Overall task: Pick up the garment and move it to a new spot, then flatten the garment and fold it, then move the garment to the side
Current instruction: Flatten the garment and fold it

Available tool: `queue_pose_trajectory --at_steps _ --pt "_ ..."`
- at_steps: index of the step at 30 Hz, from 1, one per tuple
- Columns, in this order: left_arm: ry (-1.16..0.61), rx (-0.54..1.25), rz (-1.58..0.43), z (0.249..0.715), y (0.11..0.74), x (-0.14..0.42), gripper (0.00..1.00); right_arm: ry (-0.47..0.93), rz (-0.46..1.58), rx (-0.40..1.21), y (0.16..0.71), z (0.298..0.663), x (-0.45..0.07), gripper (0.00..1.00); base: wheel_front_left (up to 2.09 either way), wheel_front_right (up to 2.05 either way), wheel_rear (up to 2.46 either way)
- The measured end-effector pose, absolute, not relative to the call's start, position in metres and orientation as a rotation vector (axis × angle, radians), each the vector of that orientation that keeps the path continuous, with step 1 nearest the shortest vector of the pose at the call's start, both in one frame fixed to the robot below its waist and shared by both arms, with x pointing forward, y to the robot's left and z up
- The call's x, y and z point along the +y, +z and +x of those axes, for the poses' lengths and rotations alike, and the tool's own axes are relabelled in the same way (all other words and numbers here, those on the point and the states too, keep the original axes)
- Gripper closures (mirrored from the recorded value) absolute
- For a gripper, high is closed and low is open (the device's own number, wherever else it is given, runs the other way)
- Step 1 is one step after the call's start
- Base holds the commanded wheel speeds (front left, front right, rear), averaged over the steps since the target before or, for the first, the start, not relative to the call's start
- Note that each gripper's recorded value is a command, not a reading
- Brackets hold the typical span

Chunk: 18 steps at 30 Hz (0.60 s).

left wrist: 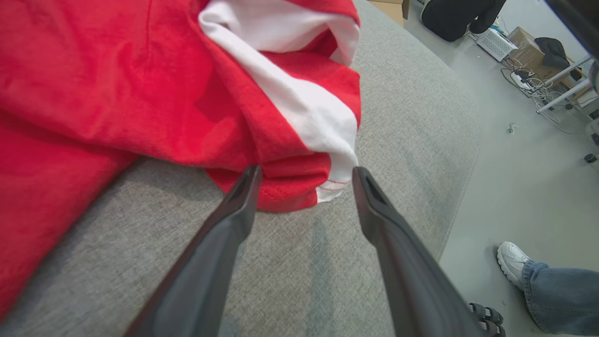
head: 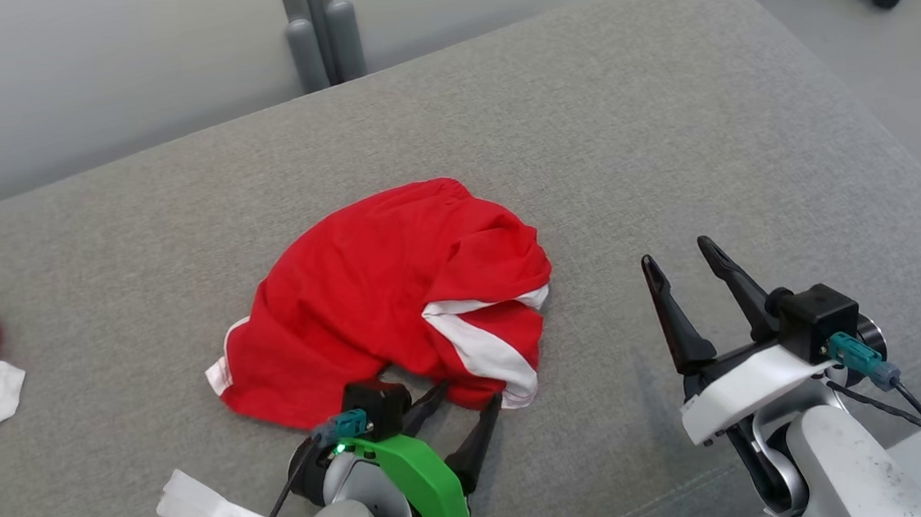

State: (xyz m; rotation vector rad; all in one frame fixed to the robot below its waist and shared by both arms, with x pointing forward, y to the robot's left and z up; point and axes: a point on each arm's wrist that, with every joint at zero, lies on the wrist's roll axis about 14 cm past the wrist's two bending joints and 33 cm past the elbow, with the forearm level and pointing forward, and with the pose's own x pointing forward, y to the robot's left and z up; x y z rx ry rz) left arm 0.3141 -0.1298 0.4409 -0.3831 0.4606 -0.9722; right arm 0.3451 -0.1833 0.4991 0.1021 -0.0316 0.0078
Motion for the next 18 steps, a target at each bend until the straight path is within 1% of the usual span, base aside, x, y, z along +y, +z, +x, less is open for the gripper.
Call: queue_pose_trajectory --at_steps 6,9,14,15,17,18 --pt "-0.977 0.496 -0.324 0.322 0.426 -0.142 0.0 -0.066 0.087 -0.032 0.5 0.341 -0.207 0.0 0.0 0.0 0.0" --pt "-0.989 0.485 -0.244 0.328 0.418 -0.148 0.0 -0.105 0.081 -0.022 0.498 0.338 -0.219 0.0 0.0 0.0 0.0" --pt "-1.066 0.534 -0.165 0.315 0.402 -0.157 0.0 -0.16 0.072 -0.005 0.493 0.335 -0.234 0.0 0.0 0.0 0.0" --pt "-1.088 0.516 -0.115 0.315 0.401 -0.159 0.04 -0.165 0.07 -0.004 0.493 0.336 -0.236 0.0 0.0 0.0 0.0" --pt "-1.094 0.494 -0.08 0.317 0.402 -0.158 0.6 -0.158 0.072 -0.005 0.493 0.338 -0.234 0.0 0.0 0.0 0.0" --pt "-1.094 0.485 -0.067 0.318 0.402 -0.157 1.0 -0.152 0.073 -0.007 0.493 0.339 -0.232 0.0 0.0 0.0 0.0"
